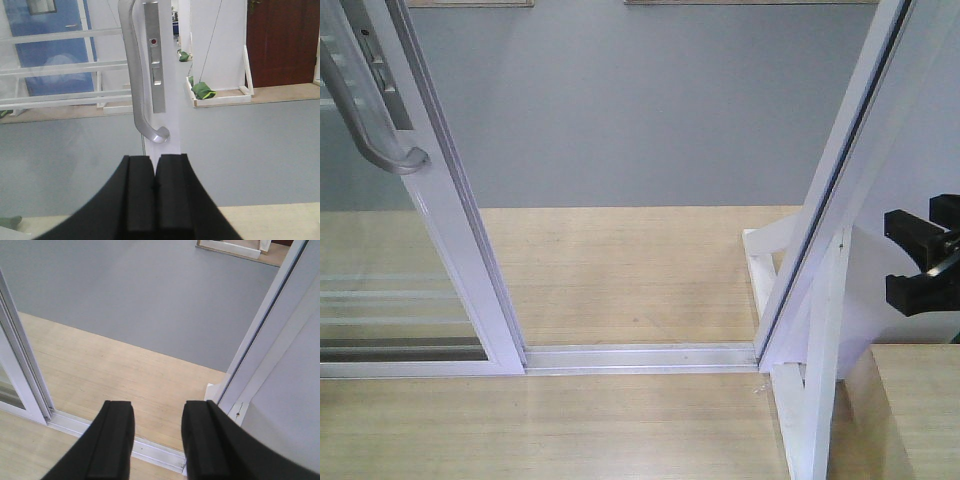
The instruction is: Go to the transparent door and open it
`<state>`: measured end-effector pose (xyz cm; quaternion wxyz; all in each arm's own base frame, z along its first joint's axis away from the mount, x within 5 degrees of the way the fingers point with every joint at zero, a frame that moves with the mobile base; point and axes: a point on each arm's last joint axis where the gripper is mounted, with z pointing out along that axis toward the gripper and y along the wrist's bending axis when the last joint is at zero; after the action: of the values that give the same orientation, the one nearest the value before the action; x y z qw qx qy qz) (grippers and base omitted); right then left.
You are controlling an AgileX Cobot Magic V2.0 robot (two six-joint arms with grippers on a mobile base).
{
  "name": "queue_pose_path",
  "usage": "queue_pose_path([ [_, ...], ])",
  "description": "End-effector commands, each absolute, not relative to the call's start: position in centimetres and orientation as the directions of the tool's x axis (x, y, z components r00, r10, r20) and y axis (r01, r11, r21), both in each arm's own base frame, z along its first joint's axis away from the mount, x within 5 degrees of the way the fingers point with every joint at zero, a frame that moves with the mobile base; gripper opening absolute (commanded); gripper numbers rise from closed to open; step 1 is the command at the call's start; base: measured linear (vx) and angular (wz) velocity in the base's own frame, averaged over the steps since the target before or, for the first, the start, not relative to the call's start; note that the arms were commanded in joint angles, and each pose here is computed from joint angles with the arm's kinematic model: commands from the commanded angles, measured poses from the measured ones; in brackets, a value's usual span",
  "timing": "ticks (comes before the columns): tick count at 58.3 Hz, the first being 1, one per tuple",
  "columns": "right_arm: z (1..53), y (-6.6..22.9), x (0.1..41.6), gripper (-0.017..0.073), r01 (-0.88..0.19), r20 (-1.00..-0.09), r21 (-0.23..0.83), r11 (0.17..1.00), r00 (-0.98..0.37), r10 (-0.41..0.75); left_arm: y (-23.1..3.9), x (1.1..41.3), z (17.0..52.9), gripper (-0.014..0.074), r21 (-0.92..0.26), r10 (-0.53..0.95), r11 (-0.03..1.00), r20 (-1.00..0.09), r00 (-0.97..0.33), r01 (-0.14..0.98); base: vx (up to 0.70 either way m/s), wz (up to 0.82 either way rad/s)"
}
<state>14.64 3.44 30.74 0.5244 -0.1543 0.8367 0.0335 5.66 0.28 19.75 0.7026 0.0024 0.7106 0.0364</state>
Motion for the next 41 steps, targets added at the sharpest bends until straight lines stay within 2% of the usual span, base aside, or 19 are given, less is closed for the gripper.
queue_pose_path([
  [1,32.4,3.4,14.9,0.0320,-0.273,-0.929,-0.118,0.955,-0.309,-0.203,0.3,5.7,19.6,-0.0006,0.049,0.051,0.998,-0.998,0.037,-0.050,0.00,0.00],
  [28,32.3,3.4,14.9,0.0320,-0.274,-0.929,-0.118,0.955,-0.310,-0.203,0.3,5.7,19.6,-0.0006,0.049,0.051,0.998,-0.998,0.037,-0.050,0.00,0.00],
  [31,32.5,3.2,14.9,0.0316,-0.269,-0.929,-0.144,0.952,-0.293,-0.223,0.3,5.7,19.6,-0.0006,0.049,0.051,0.998,-0.998,0.037,-0.050,0.00,0.00],
  [36,33.2,2.4,14.1,0.0272,-0.219,-0.938,-0.187,0.958,-0.250,-0.240,0.3,5.7,19.6,-0.0006,0.049,0.051,0.998,-0.998,0.037,-0.050,0.00,0.00],
  [41,34.3,1.1,12.5,0.0176,-0.115,-0.966,-0.141,0.983,-0.201,-0.162,0.3,5.7,19.6,-0.0006,0.049,0.051,0.998,-0.998,0.037,-0.050,0.00,0.00],
])
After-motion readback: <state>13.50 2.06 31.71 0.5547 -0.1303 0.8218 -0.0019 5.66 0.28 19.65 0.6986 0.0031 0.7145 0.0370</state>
